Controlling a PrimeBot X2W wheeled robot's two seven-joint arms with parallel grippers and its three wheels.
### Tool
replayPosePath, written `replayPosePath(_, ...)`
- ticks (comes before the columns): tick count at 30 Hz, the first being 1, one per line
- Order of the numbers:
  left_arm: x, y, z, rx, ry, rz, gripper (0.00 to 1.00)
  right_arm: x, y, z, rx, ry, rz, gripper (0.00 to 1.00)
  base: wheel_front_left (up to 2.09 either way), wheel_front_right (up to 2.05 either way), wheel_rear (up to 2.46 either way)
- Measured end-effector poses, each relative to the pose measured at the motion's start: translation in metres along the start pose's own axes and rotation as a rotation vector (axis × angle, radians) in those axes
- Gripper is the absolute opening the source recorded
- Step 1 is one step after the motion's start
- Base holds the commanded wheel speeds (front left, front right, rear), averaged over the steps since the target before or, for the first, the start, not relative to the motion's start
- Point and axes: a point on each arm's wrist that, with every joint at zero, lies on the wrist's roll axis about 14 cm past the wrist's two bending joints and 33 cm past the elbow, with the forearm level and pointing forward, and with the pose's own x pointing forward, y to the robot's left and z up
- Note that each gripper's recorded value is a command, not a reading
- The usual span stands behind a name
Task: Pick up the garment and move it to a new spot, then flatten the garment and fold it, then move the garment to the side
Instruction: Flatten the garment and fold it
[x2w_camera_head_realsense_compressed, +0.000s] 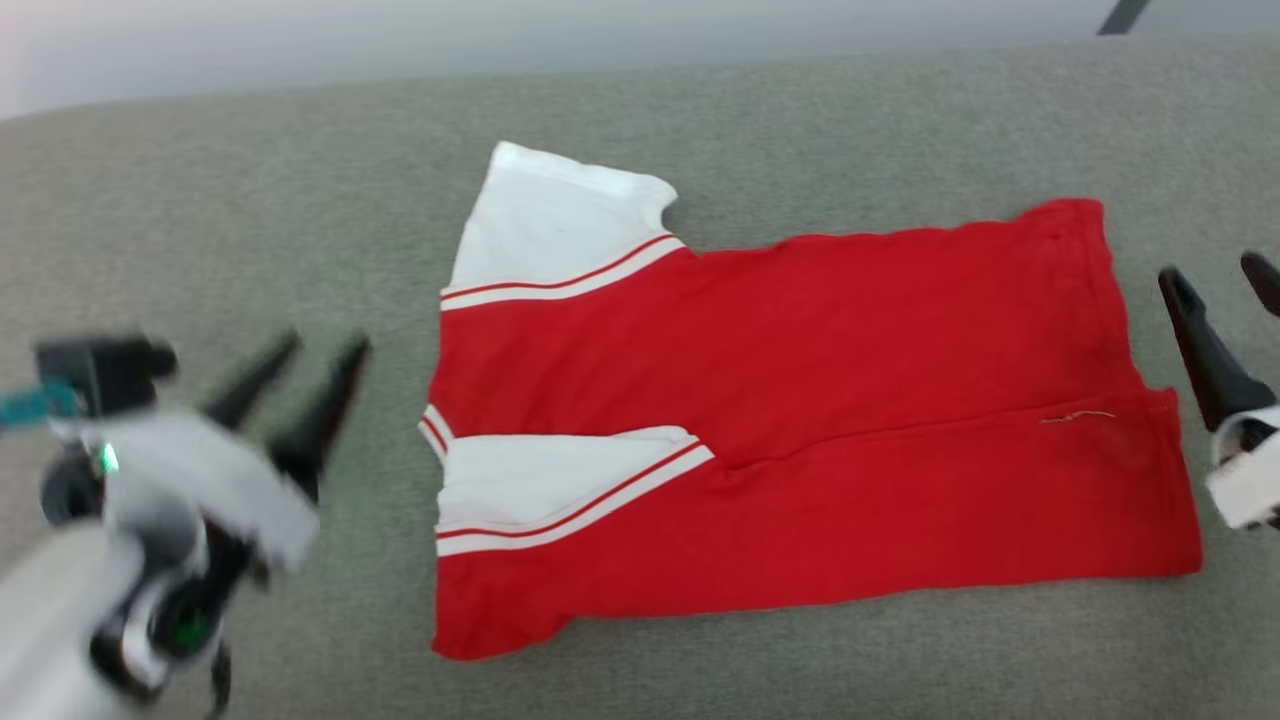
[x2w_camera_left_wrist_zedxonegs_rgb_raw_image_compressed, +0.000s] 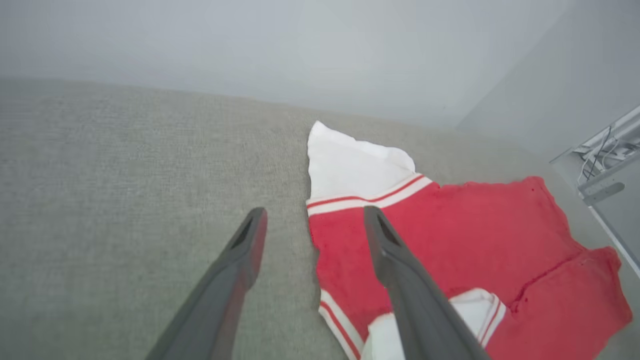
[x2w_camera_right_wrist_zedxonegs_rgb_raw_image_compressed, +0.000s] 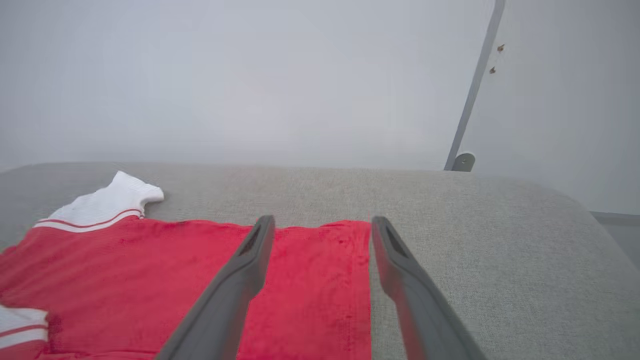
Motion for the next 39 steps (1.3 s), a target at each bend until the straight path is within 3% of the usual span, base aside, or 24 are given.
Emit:
replayPosePath(3,0.029,0.0,0.027,0.004,-0.08,0.019,1.0,0.002,0.005,0.005,0.029,-0.064,-0.011,1.0,0.0,0.0,0.0)
replayPosePath(6,0.059,-0.004,0.053,0.075,-0.107,0.012,1.0,0.003,0.009,0.012,0.03,-0.108,-0.015,1.0,0.0,0.0,0.0)
replayPosePath(13,0.129,-0.019,0.066,0.199,0.006,-0.026,1.0,-0.006,0.001,0.017,0.046,-0.156,-0.058,1.0,0.0,0.0,0.0)
replayPosePath(18,0.168,-0.022,0.055,0.235,0.138,-0.023,1.0,-0.02,-0.015,0.014,0.05,-0.152,-0.11,1.0,0.0,0.0,0.0)
replayPosePath(21,0.183,-0.021,0.025,0.278,0.304,-0.028,1.0,-0.027,-0.024,0.009,0.05,-0.138,-0.14,1.0,0.0,0.0,0.0)
replayPosePath(25,0.196,-0.018,-0.008,0.261,0.499,-0.022,1.0,-0.032,-0.036,0.002,0.046,-0.114,-0.175,1.0,0.0,0.0,0.0)
replayPosePath(35,0.209,0.004,-0.04,0.272,0.75,0.041,1.0,-0.034,-0.047,-0.02,0.043,-0.045,-0.205,1.0,0.0,0.0,0.0)
replayPosePath(36,0.209,0.003,-0.041,0.261,0.755,0.031,0.51,-0.033,-0.047,-0.022,0.047,-0.034,-0.204,1.0,0.0,0.0,0.0)
replayPosePath(37,0.209,0.001,-0.041,0.247,0.757,0.024,0.08,-0.031,-0.046,-0.025,0.053,-0.022,-0.199,1.0,0.0,0.0,0.0)
replayPosePath(38,0.209,0.001,-0.041,0.233,0.756,0.018,0.0,-0.028,-0.045,-0.026,0.057,-0.01,-0.191,1.0,0.0,0.0,0.0)
replayPosePath(39,0.209,0.0,-0.042,0.224,0.759,0.014,0.0,-0.024,-0.043,-0.026,0.057,0.0,-0.179,1.0,0.0,0.0,0.0)
